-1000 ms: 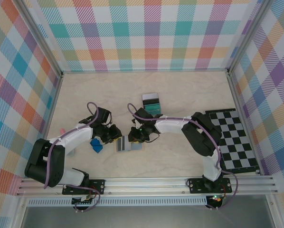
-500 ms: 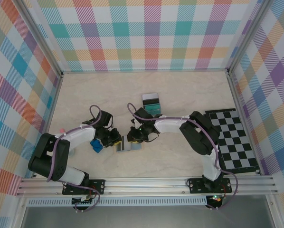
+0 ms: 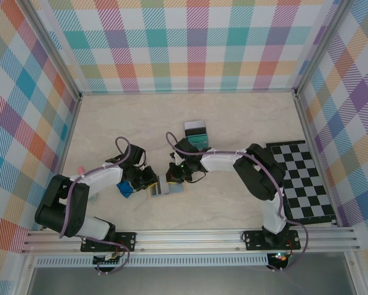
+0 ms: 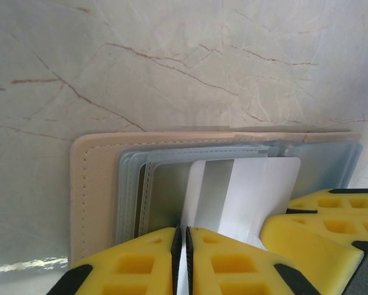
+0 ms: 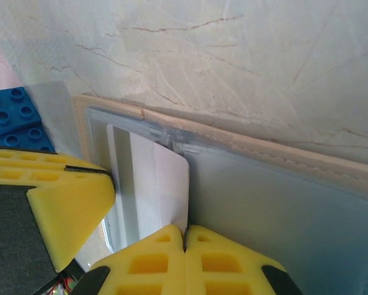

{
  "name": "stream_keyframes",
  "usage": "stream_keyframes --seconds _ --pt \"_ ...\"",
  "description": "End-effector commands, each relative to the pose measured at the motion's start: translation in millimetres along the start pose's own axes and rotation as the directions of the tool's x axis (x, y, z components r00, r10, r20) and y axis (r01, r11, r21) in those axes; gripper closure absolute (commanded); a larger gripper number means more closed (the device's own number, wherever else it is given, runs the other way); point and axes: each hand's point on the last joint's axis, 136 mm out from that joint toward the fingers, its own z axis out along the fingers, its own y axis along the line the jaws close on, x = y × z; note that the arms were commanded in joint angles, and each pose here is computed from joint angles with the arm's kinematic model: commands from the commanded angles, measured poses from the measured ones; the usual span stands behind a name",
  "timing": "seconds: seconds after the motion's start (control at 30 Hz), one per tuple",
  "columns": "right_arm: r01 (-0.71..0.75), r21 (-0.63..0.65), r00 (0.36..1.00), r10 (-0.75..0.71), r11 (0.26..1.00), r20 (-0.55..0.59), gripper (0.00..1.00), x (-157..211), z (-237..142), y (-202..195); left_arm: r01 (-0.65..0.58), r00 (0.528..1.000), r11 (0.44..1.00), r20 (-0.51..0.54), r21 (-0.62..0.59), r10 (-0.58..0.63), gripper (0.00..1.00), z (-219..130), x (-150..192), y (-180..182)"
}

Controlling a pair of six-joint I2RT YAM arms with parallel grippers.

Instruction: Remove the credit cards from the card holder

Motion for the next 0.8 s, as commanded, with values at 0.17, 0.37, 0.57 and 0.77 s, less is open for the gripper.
stream_keyframes --seconds 0.17,0.37,0.57,0.77 --pt "0.084 0.028 0.988 -0.087 0.996 0.130 1.00 -6.3 -46.8 0.7 -0.010 1.000 1.000 0.014 -0.002 0.010 0.72 -15.3 4.4 -4.4" --pt "0.136 -0.027 0.963 -0.126 0.990 0.237 1.00 -14.2 -87.8 16.1 -0.043 0.996 0.994 0.086 0.104 0.034 0.50 -45.2 -3.1 -34.5" --pt "0.141 -0.100 0.952 -0.107 0.985 0.288 1.00 -22.1 -118.1 28.2 -0.078 0.989 0.972 0.142 0.220 0.047 0.30 -69.7 -7.3 -63.0" --pt "0.085 -0.129 0.976 -0.057 0.988 0.209 1.00 -17.9 -102.7 25.0 -0.086 0.993 0.951 0.099 0.296 0.059 0.31 -63.7 -3.9 -76.9"
